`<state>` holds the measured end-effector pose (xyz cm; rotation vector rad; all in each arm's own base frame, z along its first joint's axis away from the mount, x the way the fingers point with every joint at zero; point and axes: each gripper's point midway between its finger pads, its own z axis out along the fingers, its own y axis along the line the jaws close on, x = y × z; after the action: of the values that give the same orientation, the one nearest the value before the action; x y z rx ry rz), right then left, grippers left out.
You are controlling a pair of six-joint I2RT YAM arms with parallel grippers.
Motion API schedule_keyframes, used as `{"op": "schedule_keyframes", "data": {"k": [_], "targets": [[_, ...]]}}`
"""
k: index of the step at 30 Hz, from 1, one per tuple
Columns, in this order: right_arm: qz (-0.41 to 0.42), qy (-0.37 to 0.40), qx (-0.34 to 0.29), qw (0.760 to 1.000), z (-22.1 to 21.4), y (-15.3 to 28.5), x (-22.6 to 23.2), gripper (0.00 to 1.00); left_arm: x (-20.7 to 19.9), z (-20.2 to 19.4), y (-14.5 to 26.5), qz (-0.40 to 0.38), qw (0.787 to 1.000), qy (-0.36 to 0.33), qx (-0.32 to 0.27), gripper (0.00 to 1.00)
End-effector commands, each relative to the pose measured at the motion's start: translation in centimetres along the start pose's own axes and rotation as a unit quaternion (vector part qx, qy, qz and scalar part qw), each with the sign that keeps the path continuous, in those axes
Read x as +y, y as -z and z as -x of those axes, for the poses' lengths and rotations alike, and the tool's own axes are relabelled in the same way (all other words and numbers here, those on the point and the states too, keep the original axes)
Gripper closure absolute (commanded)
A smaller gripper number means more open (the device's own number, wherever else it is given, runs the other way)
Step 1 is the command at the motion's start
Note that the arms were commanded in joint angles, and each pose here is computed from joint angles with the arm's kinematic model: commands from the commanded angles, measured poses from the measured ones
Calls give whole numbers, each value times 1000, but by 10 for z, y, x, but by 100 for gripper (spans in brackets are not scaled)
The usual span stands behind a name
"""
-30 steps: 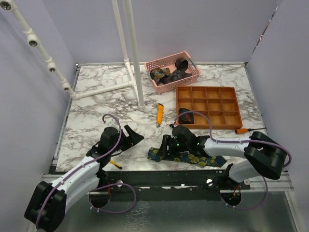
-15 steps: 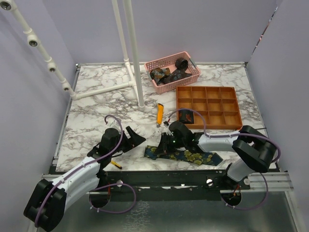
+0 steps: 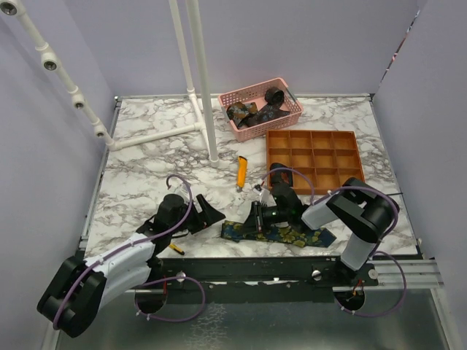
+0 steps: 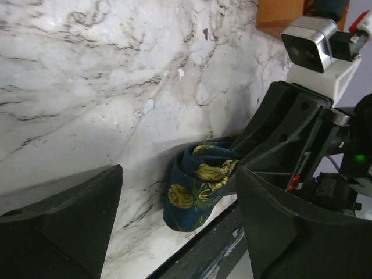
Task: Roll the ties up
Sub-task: Roll the tie at the center of the board.
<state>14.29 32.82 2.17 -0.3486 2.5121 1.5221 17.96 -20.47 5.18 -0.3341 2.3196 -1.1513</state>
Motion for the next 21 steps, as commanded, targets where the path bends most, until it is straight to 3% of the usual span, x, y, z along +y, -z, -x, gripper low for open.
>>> {"op": "schedule_keyframes", "data": {"k": [1, 9, 21], "targets": [[22, -18, 27, 999, -25, 0, -11, 93, -13, -13, -6, -24, 998, -12, 50, 20], [41, -39, 30, 998, -28, 9, -23, 94, -27, -30, -11, -38, 991, -27, 125, 22], [59, -60, 43, 995, -32, 19, -32, 94, -25, -56, -9, -23, 985, -71, 157, 31]]}}
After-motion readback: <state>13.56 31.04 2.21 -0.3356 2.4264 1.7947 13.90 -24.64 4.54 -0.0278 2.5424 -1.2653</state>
